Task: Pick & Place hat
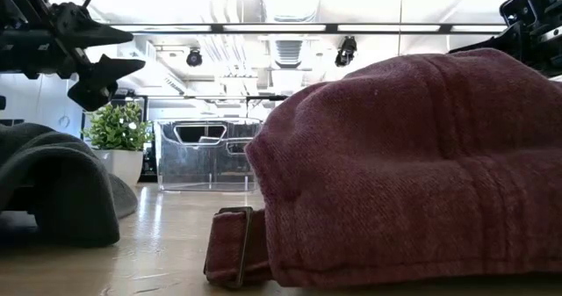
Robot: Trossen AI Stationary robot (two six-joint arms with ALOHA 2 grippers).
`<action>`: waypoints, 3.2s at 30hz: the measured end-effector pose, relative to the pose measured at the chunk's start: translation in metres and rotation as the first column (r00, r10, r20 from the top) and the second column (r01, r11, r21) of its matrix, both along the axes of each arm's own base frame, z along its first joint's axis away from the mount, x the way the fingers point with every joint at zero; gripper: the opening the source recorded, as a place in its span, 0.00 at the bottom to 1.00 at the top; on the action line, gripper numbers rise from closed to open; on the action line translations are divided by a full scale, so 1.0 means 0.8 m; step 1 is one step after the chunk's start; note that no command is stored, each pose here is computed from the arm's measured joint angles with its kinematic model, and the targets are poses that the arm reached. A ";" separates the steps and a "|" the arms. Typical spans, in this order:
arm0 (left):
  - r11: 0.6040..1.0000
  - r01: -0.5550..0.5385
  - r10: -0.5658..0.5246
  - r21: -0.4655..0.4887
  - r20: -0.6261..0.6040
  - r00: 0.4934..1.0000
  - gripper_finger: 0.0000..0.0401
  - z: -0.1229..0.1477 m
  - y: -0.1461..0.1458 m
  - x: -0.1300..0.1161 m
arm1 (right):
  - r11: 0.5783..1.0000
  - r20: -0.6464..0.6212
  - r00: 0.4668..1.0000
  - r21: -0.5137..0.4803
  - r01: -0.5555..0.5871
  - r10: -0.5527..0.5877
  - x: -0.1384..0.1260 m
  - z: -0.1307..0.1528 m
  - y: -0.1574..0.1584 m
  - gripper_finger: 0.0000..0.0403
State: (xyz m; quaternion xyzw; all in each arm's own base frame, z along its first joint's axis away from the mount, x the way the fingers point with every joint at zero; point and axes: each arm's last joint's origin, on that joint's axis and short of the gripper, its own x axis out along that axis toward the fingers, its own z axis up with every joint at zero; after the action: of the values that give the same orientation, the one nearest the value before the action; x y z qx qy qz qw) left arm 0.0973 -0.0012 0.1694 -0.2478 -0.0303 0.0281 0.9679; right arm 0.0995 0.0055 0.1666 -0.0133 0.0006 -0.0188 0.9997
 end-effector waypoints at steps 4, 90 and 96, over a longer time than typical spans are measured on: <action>1.000 0.000 0.000 0.000 0.000 1.000 0.50 0.000 0.000 0.000 | 1.000 0.000 1.000 0.000 0.000 0.000 0.000 0.000 0.000 0.11; 0.999 0.000 -0.001 -0.037 -0.009 1.000 0.50 -0.001 0.000 0.001 | 0.502 -0.470 0.764 0.835 0.223 0.442 0.360 0.034 0.049 0.46; 0.859 0.038 0.009 -0.511 0.090 0.996 0.50 0.006 0.001 0.000 | 0.581 -0.538 0.687 0.788 0.204 0.488 0.400 0.034 0.053 0.46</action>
State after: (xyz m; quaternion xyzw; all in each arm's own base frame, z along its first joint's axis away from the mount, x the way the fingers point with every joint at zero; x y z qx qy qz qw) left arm 0.0977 -0.0006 0.1742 -0.4971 -0.0631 0.0169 0.8652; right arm 0.4192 0.0480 0.1941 0.4308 0.3931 0.0792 0.8085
